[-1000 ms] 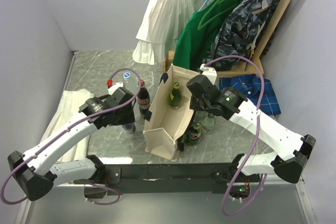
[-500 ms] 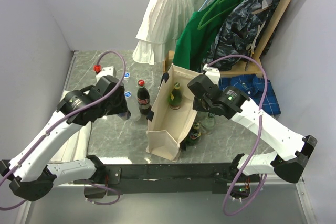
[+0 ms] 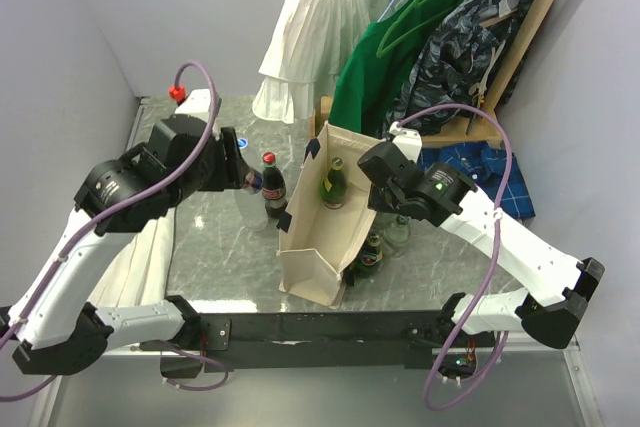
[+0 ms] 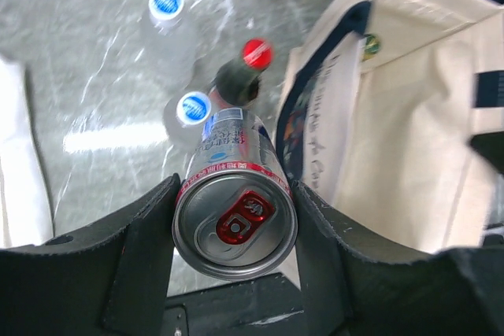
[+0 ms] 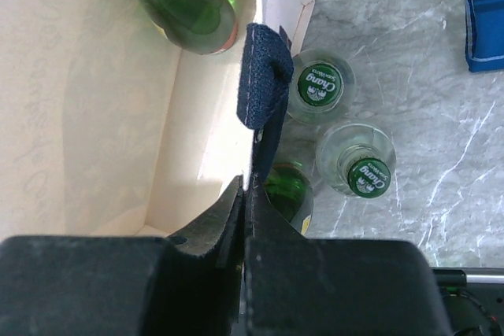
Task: Place the beverage into the canvas bag
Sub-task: Place the drink in the canvas bag.
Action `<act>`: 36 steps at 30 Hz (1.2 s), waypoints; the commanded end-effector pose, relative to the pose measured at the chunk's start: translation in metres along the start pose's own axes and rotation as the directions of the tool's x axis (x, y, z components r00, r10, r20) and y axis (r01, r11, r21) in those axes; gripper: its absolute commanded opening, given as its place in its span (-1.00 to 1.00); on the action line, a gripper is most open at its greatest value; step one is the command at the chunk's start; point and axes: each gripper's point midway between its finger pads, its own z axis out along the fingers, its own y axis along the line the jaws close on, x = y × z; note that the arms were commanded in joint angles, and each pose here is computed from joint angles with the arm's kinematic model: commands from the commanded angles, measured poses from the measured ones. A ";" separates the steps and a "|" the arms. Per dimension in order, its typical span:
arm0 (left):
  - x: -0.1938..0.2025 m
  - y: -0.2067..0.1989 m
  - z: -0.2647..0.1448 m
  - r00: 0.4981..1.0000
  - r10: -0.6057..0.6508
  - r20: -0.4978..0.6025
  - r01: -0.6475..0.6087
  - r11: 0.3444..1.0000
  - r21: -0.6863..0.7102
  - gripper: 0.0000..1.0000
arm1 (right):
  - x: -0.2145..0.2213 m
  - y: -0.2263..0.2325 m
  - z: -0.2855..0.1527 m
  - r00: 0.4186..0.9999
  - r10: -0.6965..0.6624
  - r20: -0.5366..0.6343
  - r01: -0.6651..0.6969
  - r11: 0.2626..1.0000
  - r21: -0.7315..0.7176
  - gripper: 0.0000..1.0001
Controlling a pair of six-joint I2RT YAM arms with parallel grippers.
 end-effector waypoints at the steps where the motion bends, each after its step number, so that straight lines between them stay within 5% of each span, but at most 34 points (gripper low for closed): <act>1: -0.045 -0.032 -0.008 0.992 0.018 0.121 -0.033 0.992 0.123 -0.98 | -0.014 -0.001 -0.005 0.997 0.039 0.062 -0.040 0.999 0.015 -1.00; 36: -0.077 -0.136 -0.001 0.974 0.158 0.162 -0.204 0.923 0.328 -0.98 | -0.008 -0.001 0.005 0.992 0.110 0.060 -0.111 0.993 0.026 -1.00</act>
